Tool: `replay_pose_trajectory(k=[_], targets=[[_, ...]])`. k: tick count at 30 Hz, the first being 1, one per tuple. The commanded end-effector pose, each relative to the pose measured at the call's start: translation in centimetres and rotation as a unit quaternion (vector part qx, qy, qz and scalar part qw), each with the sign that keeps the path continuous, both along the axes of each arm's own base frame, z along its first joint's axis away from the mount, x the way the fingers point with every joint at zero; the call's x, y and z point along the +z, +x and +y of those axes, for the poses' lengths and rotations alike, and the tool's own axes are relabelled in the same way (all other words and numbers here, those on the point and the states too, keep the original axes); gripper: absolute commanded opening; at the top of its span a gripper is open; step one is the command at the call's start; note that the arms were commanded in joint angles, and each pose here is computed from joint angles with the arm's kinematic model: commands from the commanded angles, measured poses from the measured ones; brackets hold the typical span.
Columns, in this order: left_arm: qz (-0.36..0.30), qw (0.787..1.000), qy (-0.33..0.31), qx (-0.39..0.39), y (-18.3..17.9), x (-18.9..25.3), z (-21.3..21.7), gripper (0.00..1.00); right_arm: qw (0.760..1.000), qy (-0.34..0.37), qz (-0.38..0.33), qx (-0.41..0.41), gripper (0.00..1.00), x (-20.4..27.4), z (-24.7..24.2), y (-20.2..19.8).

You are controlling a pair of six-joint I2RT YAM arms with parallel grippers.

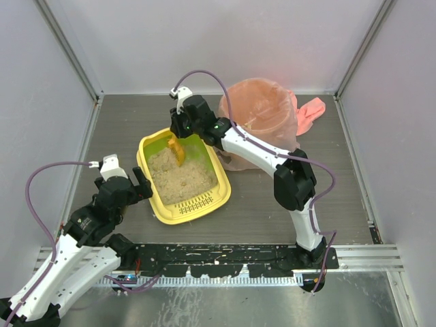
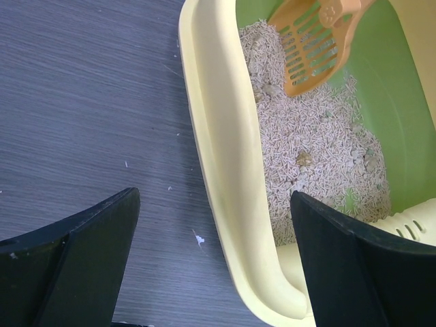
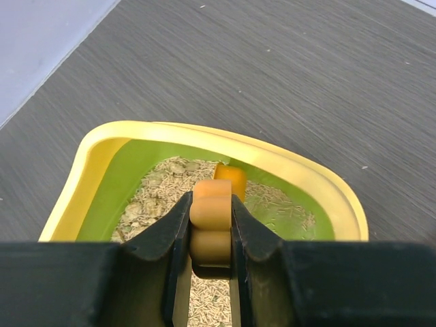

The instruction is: Clean the litter box

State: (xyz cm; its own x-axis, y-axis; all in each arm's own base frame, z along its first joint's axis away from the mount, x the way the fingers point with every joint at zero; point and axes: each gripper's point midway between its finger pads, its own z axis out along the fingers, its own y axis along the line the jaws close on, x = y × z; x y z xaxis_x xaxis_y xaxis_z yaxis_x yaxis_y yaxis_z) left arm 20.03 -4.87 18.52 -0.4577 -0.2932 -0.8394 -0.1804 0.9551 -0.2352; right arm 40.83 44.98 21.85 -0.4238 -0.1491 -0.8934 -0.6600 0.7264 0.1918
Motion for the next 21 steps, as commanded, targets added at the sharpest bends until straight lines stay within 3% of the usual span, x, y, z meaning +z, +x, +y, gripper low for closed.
replay_pose_trajectory(k=[1,21], targets=[[-0.013,1.000,-0.011,0.012,0.3,0.6,0.1,0.93,0.997,0.046,-0.010,0.063,0.01,3.1,2.7,-1.8],[-0.011,1.000,-0.011,0.011,0.3,0.4,0.1,0.93,0.983,0.020,0.088,0.157,0.01,-0.1,3.2,-6.4]])
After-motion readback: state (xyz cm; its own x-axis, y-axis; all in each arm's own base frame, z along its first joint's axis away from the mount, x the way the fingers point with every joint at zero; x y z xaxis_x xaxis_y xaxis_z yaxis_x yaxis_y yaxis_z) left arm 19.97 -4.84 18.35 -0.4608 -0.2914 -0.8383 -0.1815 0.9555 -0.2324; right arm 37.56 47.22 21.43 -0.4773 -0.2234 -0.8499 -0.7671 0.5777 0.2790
